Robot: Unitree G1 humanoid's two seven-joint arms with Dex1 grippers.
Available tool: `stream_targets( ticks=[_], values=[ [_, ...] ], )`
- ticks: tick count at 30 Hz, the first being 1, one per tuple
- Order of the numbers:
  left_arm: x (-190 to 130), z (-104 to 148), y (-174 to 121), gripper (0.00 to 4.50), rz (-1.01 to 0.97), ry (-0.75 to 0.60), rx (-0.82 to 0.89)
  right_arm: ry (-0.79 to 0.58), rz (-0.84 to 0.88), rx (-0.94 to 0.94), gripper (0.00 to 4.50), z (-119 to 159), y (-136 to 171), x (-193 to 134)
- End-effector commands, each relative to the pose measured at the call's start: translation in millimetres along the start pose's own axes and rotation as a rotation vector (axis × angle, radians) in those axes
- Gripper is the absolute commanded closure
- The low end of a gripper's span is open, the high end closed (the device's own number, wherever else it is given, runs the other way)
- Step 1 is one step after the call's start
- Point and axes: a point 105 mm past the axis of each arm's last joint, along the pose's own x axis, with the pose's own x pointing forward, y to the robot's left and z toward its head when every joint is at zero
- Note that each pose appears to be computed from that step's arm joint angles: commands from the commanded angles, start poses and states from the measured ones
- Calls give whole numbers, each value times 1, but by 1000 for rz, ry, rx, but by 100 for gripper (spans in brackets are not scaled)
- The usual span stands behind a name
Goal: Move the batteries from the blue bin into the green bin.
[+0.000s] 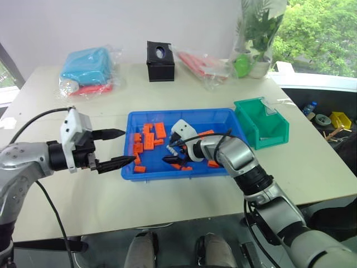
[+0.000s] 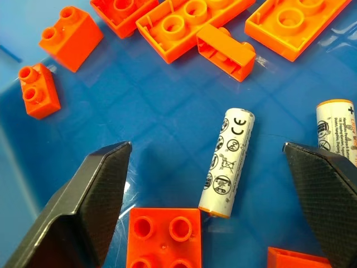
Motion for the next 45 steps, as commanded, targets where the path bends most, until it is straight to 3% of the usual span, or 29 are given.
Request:
stream_targets(
  ticks=[1,5,6,12,18,21,24,33,38,41,45],
  values=[
    [2,10,-6,0,-41,1,54,13,21,6,197,-2,5,-2],
    [3,12,-3,0,-42,0,59,15,25,-7,411,-2,8,-3],
    [3,12,-2,0,-42,-1,60,16,21,-10,447,-2,8,-3],
    [7,13,-3,0,-65,-9,62,-59,4,-3,446,17,1,-20],
    [14,14,-8,0,-108,-18,59,-263,-168,87,446,55,-48,-89],
    [20,15,-9,0,-128,-28,61,-304,-402,180,446,44,-102,-146],
    [24,17,-8,0,-141,-39,64,-296,-532,234,446,23,-130,-182],
    [34,21,-6,0,-161,-63,72,-228,-733,258,446,-16,-176,-211],
    [38,23,-8,0,-164,-76,74,-213,-742,243,205,-20,-183,-207],
    [38,24,-9,0,-161,-81,76,-237,-746,182,59,-7,-184,-209],
    [35,25,-9,0,-151,-79,75,-326,-597,79,59,31,-154,-190]
  ],
)
